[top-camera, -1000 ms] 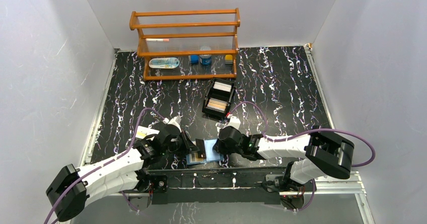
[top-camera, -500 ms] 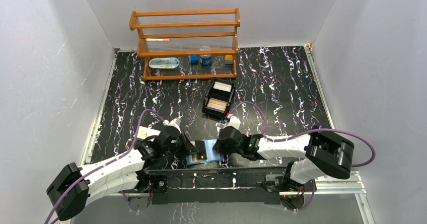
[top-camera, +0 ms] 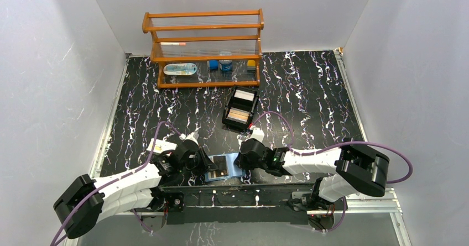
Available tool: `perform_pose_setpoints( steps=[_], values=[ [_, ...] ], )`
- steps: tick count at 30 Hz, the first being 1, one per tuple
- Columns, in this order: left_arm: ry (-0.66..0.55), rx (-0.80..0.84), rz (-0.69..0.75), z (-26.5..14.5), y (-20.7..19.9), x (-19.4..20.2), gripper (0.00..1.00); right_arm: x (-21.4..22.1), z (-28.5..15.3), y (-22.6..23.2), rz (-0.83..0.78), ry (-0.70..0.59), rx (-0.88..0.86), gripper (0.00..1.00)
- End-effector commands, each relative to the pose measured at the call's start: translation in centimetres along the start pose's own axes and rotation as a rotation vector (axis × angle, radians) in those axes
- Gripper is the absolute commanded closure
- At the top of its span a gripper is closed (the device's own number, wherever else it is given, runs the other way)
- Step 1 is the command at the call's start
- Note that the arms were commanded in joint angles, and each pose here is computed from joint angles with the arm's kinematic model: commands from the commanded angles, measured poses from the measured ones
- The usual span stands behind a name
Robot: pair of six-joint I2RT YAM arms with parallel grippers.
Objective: Put the credit cards into the card holder
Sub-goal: Insert the credit card into the card holder.
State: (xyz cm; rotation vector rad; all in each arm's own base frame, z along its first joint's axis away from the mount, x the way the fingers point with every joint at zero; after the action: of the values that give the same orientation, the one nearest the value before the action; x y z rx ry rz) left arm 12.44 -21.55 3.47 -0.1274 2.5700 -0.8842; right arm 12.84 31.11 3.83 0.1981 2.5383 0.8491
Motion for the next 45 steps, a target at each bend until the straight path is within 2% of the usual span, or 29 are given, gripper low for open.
perform_pose_setpoints(
  steps=[1, 5, 13, 19, 25, 33, 39, 45],
  values=[
    [0.034, -0.063, 0.044, 0.0, 1.0, 0.4, 1.0, 0.2, -0.6, -3.5, -0.052, -0.003, 0.138, 0.76],
    [0.074, -0.094, 0.051, -0.6, 1.2, 0.8, 1.0, -0.4, -0.9, -3.8, -0.063, -0.034, 0.152, 0.76],
    [0.133, -0.107, 0.044, -0.4, 1.2, 1.6, 1.0, 0.2, -0.3, -4.2, -0.066, -0.012, 0.169, 0.76],
    [0.106, -0.06, 0.081, 0.4, 0.0, 0.7, 1.0, 0.4, -0.1, -4.2, -0.067, 0.001, 0.167, 0.76],
    [0.12, -0.091, 0.111, 0.6, 0.1, 0.5, 1.0, 0.3, -0.5, -3.8, -0.064, 0.002, 0.158, 0.76],
    [0.131, -0.122, 0.118, 1.0, -0.2, 0.1, 0.99, -1.7, -2.5, -3.9, -0.071, -0.072, 0.18, 0.68],
    [0.155, -0.125, 0.083, 2.0, 0.0, 0.5, 1.0, -0.8, -2.1, -4.7, -0.05, -0.045, 0.182, 0.63],
    [0.14, -0.113, 0.047, 2.4, -0.3, 0.4, 1.0, 0.4, -1.4, -5.0, -0.039, 0.008, 0.176, 0.66]
  ],
)
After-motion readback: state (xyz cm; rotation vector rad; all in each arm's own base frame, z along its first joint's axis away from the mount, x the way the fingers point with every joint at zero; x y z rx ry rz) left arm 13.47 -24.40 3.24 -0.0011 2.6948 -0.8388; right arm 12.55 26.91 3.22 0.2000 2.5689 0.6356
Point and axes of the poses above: each gripper's point midway between its finger pads, its own z axis out along the fingers, its own y axis along the line the jaws close on, x = y × z, the point moved 1 cm from there along -z, back along the fingers, and after that the axes turned 10 degrees about z, right-handed, at the moved point
